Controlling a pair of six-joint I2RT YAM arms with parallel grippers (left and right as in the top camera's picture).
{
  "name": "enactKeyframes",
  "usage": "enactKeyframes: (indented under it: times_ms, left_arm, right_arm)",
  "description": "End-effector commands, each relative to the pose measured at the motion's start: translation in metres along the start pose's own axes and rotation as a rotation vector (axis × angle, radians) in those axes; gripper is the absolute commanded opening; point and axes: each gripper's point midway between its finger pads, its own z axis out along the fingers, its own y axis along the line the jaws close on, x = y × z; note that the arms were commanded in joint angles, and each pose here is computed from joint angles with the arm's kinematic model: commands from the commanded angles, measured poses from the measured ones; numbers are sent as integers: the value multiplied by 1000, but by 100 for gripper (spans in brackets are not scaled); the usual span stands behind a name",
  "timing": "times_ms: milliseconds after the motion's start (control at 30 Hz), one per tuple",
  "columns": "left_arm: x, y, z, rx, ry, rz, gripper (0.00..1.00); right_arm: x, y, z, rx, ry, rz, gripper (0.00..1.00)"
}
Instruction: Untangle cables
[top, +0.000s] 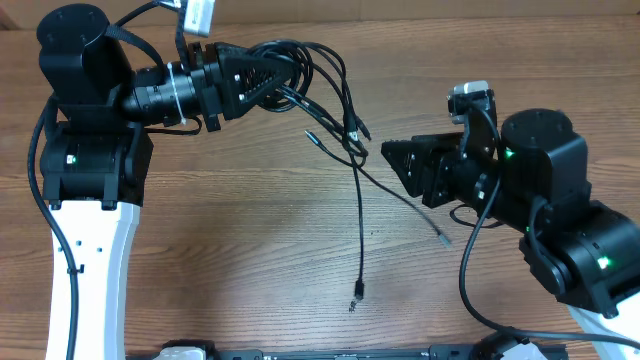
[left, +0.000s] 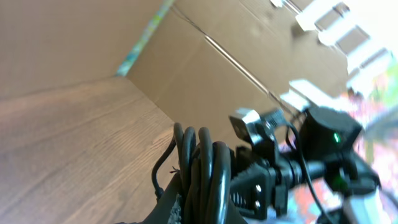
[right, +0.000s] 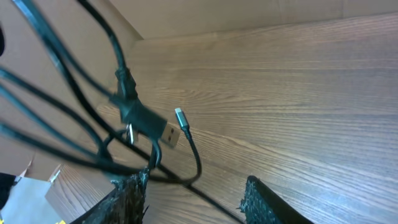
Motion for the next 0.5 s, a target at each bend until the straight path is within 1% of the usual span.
enactKeyframes:
  times_ms: [0,100,167,200,233,333,467]
  left_arm:
    - [-14,-1,-5,-66,-71,-152,4]
    - [-15,-1,-6,-68,-76,-211,4]
    - [-15,0,-6,-70,-76,-214,4]
    - [-15,0,-6,-73,-78,-217,4]
    - [-15,1,-6,-76,-82,-231,4]
    - [-13,6,-6,-92,-88,-338,4]
    - [-5,10,-6,-105,-74,-481,4]
  right_arm:
    - [0,7,-10,-32,-15,30,50]
    - [2,19,-10,-99,7,74,50]
    - [2,29,-12,-156,18,108,50]
    - [0,43,-14,-230,24,99,50]
    - [-1,48,-16,-260,25,91,49]
    - [-1,52,-17,-278,16,24,50]
    - [0,51,-16,-276,-1,-148,50]
